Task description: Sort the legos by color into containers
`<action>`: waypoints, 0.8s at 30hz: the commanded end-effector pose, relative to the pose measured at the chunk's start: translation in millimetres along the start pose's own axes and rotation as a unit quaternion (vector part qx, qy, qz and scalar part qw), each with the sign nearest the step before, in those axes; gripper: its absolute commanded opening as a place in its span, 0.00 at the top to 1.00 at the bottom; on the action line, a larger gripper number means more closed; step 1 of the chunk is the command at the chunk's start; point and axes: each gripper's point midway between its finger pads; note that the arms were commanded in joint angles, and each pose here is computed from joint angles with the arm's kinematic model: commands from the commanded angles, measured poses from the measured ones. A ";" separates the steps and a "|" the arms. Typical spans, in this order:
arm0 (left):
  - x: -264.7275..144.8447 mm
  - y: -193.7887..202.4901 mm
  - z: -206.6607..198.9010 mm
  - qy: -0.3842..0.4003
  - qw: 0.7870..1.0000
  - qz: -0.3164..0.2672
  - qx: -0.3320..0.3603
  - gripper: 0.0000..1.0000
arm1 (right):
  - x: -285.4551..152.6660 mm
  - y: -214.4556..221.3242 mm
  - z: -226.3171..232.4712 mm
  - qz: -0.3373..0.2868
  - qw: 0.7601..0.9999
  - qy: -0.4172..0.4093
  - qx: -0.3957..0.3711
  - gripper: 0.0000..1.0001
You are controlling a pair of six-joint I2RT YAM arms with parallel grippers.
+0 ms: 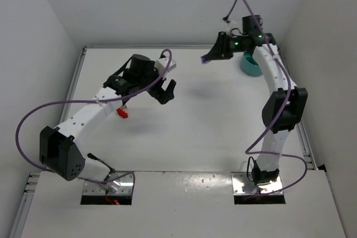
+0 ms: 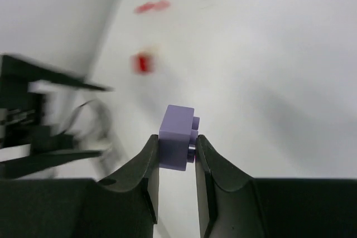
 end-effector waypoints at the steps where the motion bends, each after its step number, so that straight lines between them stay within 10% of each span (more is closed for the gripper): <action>1: -13.7 -23.8 35.4 -0.066 0.997 -0.038 -0.030 0.00 | -71.4 -11.1 -96.8 0.001 0.970 0.238 -0.038 1.00; 7: -12.4 -14.6 76.3 -0.137 0.988 -0.026 -0.068 0.00 | -148.3 -36.8 -178.2 0.008 0.873 0.461 -0.159 1.00; 24: -15.2 -4.0 109.5 -0.167 0.980 -0.020 -0.110 0.00 | -170.8 -30.8 -279.3 0.052 0.818 0.551 -0.159 1.00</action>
Point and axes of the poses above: each gripper's point midway between its finger pads, its own x axis out along the fingers, its own z axis along the line the jaws close on, y = z × x, and after that the axes turned 6 degrees about -x, right-handed
